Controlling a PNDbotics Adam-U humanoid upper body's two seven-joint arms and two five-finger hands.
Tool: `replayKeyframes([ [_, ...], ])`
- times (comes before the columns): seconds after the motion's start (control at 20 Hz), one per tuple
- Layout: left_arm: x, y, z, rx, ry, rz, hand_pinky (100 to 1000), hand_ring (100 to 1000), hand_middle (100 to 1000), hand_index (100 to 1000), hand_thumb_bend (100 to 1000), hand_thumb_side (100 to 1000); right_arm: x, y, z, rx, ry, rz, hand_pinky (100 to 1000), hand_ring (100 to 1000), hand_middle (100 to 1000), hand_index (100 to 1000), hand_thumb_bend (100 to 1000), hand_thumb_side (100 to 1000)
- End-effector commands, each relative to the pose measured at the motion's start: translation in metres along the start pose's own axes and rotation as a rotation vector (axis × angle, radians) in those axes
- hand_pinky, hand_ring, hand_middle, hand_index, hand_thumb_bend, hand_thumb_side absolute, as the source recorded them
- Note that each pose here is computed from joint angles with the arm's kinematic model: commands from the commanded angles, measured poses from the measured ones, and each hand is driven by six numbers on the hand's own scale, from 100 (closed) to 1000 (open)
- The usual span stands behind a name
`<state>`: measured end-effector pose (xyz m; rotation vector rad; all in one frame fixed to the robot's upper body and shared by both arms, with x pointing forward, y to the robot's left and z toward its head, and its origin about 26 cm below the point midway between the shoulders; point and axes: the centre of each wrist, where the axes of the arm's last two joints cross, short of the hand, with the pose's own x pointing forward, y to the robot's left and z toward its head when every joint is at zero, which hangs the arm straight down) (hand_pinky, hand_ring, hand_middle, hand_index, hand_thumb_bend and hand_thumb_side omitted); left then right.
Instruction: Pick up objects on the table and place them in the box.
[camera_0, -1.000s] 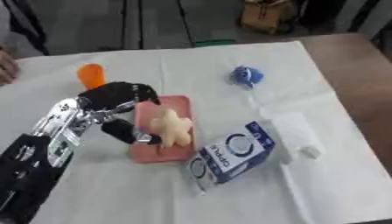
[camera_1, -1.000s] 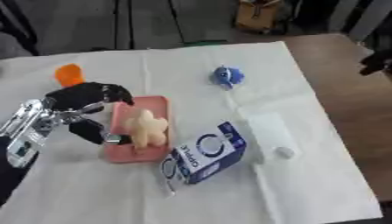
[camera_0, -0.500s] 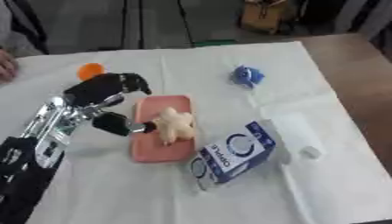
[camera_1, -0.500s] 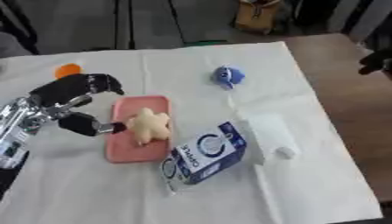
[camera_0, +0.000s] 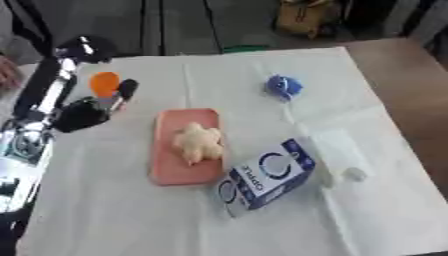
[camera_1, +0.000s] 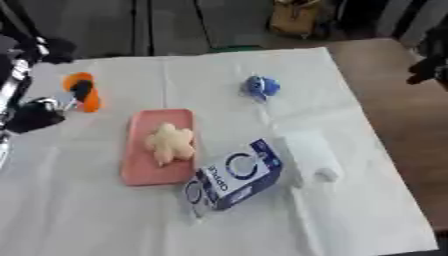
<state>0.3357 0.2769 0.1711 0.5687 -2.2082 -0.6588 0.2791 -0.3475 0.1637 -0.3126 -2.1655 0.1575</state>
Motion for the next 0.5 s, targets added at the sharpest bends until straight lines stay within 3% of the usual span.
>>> replayKeyframes([
  [0.05, 0.011, 0.017, 0.0, 0.095, -0.019, 0.075, 716, 680, 749, 797, 453, 708, 0.006, -0.004, -0.005, 0.0, -0.027, 0.011, 463, 517, 742, 923, 318, 657],
  [0.5, 0.004, 0.017, 0.016, 0.142, 0.041, 0.222, 700, 663, 740, 802, 448, 730, 0.006, -0.004, -0.004, -0.009, -0.024, 0.015, 462, 516, 742, 923, 328, 654],
])
